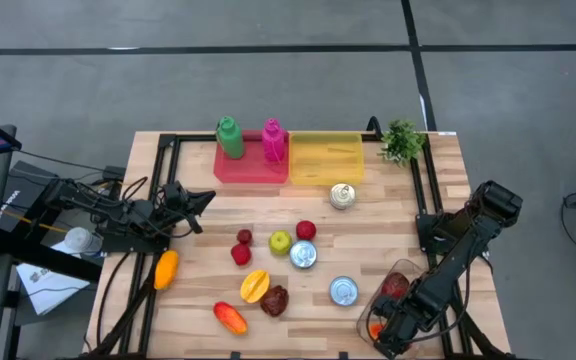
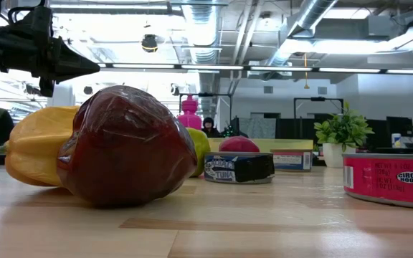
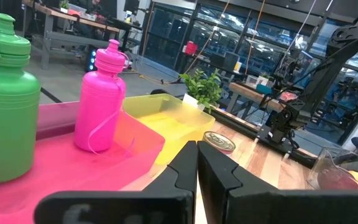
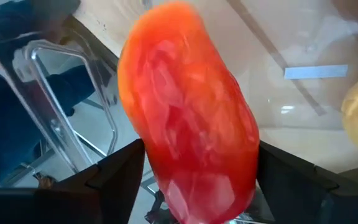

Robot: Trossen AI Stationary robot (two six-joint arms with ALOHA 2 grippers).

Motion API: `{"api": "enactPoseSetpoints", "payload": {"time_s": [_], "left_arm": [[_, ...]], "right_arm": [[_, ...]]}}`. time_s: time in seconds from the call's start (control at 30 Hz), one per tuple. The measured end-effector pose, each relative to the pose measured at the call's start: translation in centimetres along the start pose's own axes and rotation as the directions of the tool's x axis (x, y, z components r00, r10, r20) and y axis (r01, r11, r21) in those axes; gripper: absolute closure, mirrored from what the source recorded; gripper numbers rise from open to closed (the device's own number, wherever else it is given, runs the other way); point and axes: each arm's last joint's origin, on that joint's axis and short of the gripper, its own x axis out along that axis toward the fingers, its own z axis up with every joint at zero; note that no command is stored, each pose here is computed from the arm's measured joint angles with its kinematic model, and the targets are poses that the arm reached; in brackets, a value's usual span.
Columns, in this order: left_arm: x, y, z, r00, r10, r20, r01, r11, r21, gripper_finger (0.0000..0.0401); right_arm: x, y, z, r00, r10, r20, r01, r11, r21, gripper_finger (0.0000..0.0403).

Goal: Pick & Place Food Item
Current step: Put the top mango into the transparent bin, then put the top apple into the transparent bin

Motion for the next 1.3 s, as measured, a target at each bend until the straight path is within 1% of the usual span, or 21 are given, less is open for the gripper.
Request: {"api": "enactPoseSetpoints", "payload": {"time_s": [0.2,0.37,0.5,0.6,0.7,0.77,0.83,0.9,0.97,1.07,1.23,1.3], "left_arm": [[0.0,0.0,0.0,1.000,0.000,0.000,0.000,1.000,0.000,0.0400],[0.0,0.0,0.0,1.000,0.000,0.000,0.000,1.000,0.000,0.0400],[0.0,0.0,0.0,1.000,0.000,0.000,0.000,1.000,0.000,0.0400],[0.0,0.0,0.0,1.000,0.000,0.000,0.000,1.000,0.000,0.0400],[0.0,0.0,0.0,1.000,0.000,0.000,0.000,1.000,0.000,0.0400],[0.0,0.0,0.0,1.000,0.000,0.000,0.000,1.000,0.000,0.0400],[0.0,0.0,0.0,1.000,0.000,0.000,0.000,1.000,0.000,0.0400],[0.0,0.0,0.0,1.000,0.000,0.000,0.000,1.000,0.000,0.0400],[0.0,0.0,0.0,1.000,0.000,0.000,0.000,1.000,0.000,0.0400],[0.0,0.0,0.0,1.000,0.000,0.000,0.000,1.000,0.000,0.0400],[0.0,0.0,0.0,1.000,0.000,0.000,0.000,1.000,0.000,0.0400],[0.0,0.0,0.0,1.000,0.000,0.000,0.000,1.000,0.000,0.0400]], "right_arm": [[-0.1,0.1,0.2,1.000,0.010,0.000,-0.010,1.000,0.000,0.0069],[-0.3,0.1,0.1,1.000,0.015,-0.001,-0.015,1.000,-0.023,0.0063],[-2.3,-0.2,0.1,0.998,0.069,-0.003,-0.069,0.996,-0.051,0.0068],[-4.6,-0.7,0.5,0.993,0.114,0.013,-0.113,0.991,-0.065,0.0072],[-7.4,-1.6,1.1,0.981,0.179,0.074,-0.172,0.981,-0.092,0.0073],[-9.3,-2.2,1.8,0.963,0.232,0.141,-0.215,0.969,-0.121,0.0073],[-11.1,-2.9,2.6,0.932,0.276,0.234,-0.244,0.957,-0.157,0.0074],[-12.8,-3.5,3.8,0.887,0.314,0.339,-0.252,0.944,-0.214,0.0074],[-14.2,-4.2,5.3,0.839,0.327,0.435,-0.229,0.937,-0.262,0.0074],[-15.5,-5.0,8.0,0.794,0.305,0.527,-0.152,0.938,-0.312,0.0074],[-16.5,-6.2,13.3,0.752,0.216,0.623,0.009,0.942,-0.337,0.0074],[-16.1,-6.7,15.2,0.760,0.152,0.632,0.107,0.930,-0.352,0.0074]]}}
